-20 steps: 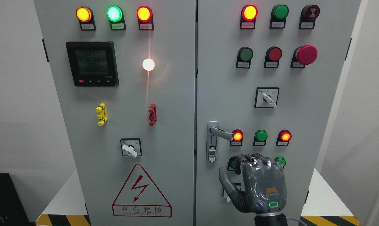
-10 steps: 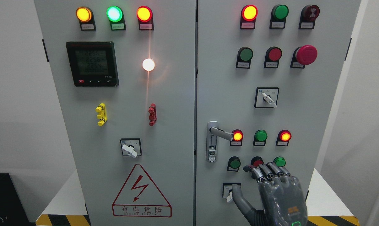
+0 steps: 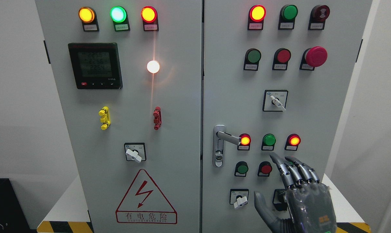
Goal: Release door handle
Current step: 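Open the right hand and pull it down away from the handle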
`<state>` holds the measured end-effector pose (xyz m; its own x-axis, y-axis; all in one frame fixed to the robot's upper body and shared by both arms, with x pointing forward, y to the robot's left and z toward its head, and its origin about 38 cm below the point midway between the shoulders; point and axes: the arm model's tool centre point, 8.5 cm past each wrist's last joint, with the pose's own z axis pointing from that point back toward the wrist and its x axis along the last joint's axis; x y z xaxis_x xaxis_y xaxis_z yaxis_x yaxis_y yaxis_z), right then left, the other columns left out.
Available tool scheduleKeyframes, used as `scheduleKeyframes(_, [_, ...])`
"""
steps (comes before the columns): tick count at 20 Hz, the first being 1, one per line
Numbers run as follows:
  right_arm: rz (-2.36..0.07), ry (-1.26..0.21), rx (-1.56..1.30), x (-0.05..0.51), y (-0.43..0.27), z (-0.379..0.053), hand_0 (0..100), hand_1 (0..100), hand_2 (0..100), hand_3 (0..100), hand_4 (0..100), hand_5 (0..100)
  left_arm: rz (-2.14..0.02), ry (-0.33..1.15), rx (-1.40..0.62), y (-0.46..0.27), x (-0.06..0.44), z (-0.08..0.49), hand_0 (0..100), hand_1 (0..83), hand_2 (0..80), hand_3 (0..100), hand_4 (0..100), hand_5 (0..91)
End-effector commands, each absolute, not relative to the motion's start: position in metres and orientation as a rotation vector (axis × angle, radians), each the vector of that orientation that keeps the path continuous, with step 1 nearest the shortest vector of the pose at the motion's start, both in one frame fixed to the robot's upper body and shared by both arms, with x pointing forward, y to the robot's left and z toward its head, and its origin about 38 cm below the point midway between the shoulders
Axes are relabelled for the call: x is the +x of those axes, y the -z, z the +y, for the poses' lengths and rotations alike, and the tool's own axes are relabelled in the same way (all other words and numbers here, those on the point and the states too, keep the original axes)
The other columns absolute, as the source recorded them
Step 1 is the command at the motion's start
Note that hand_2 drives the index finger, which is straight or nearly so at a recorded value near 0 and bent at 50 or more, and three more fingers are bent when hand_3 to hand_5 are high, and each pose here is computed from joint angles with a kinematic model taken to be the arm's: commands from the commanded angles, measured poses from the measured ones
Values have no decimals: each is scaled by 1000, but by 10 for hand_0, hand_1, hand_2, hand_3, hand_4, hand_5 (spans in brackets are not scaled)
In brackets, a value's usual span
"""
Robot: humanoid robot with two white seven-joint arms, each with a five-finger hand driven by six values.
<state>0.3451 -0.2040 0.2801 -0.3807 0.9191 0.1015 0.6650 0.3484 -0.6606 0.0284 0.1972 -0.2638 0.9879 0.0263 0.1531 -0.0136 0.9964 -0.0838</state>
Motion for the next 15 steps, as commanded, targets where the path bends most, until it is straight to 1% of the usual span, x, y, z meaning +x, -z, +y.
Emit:
scheduleKeyframes(1, [-2180,-658,-1413,341,-295,-220,485,174,0,0,0,0,-146,-21,-81,264,22,198,120,556,0,0,0,0])
scheduleKeyframes(15, [-2186,-662,-1405,339,-295,-217,425,186,0,6,0,0,-146,-21,-83,264,22,197,120,556,0,0,0,0])
